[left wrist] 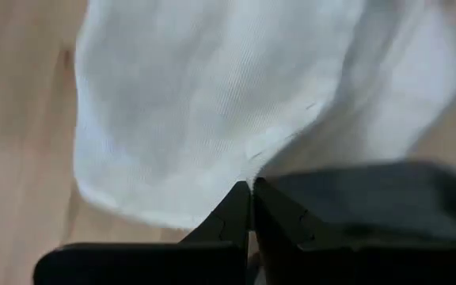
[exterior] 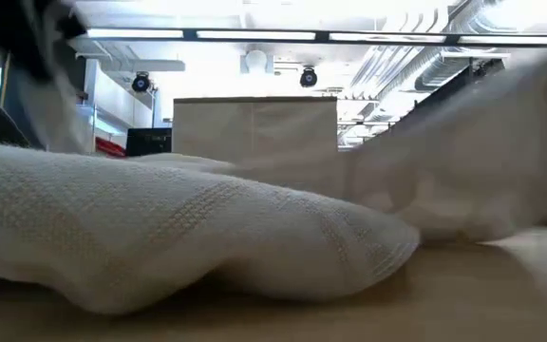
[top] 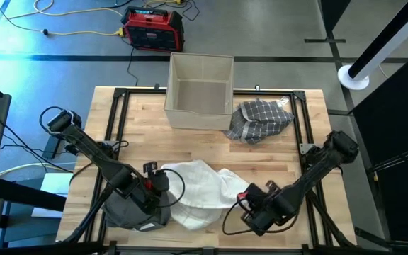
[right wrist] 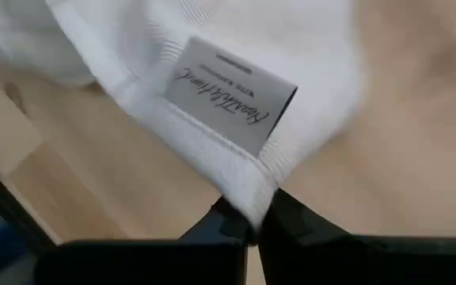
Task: Fold towel
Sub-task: Fold the white towel
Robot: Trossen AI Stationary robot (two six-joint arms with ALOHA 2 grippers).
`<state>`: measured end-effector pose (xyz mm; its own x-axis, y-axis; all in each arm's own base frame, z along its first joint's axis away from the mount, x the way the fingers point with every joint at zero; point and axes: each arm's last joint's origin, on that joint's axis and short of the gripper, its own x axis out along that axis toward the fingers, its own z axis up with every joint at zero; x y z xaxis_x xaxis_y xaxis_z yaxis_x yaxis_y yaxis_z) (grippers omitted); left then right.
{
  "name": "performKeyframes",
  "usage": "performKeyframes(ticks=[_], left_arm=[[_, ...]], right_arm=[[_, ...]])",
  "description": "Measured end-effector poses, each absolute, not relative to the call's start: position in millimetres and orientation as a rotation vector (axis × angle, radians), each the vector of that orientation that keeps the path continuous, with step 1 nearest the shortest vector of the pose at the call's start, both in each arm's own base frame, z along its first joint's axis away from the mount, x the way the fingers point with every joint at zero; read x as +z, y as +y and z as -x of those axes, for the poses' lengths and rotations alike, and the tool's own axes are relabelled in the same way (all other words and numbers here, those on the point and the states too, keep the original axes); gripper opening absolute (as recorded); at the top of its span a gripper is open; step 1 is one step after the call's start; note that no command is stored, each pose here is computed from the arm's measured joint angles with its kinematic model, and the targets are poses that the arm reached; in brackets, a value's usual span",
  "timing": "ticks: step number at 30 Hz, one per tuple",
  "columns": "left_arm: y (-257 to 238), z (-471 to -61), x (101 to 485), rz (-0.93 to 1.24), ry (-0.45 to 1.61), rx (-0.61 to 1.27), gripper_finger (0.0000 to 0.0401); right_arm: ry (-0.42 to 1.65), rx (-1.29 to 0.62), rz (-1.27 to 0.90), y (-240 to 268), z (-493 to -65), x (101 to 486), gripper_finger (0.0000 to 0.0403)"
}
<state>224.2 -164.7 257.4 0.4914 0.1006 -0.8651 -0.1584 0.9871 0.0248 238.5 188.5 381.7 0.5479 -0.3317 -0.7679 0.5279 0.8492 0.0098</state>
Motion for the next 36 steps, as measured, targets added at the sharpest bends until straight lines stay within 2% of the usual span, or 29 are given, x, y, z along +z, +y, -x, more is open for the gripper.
performKeyframes(ticks=[4, 10, 17, 23, 29, 36], left_arm=[[-165.0, -229.4, 300.3, -0.024, 0.935, 0.184, 0.0003], [-160.5, -231.8, 370.7, -0.115, 0.704, 0.258, 0.0003], [-159.4, -230.9, 428.0, -0.069, 0.492, 0.248, 0.0003], [-159.9, -229.2, 467.3, -0.017, 0.328, 0.201, 0.0003], [-156.4, -239.8, 485.7, -0.015, 0.202, 0.150, 0.0003], [-138.3, -259.9, 482.5, 0.068, 0.246, -0.060, 0.0003]], right_arm=[[0.702, -0.515, -0.246, 180.0, -225.8, 419.4, 0.0000], [0.656, -0.330, -0.169, 183.8, -204.0, 458.0, 0.0000], [0.558, -0.144, -0.077, 180.5, -168.5, 498.7, 0.0000], [0.541, -0.019, 0.015, 162.7, -143.5, 515.2, 0.0000], [0.562, 0.093, 0.130, 160.1, -143.3, 518.0, 0.0000], [0.543, 0.307, 0.130, 172.0, -171.7, 516.3, 0.0000]])
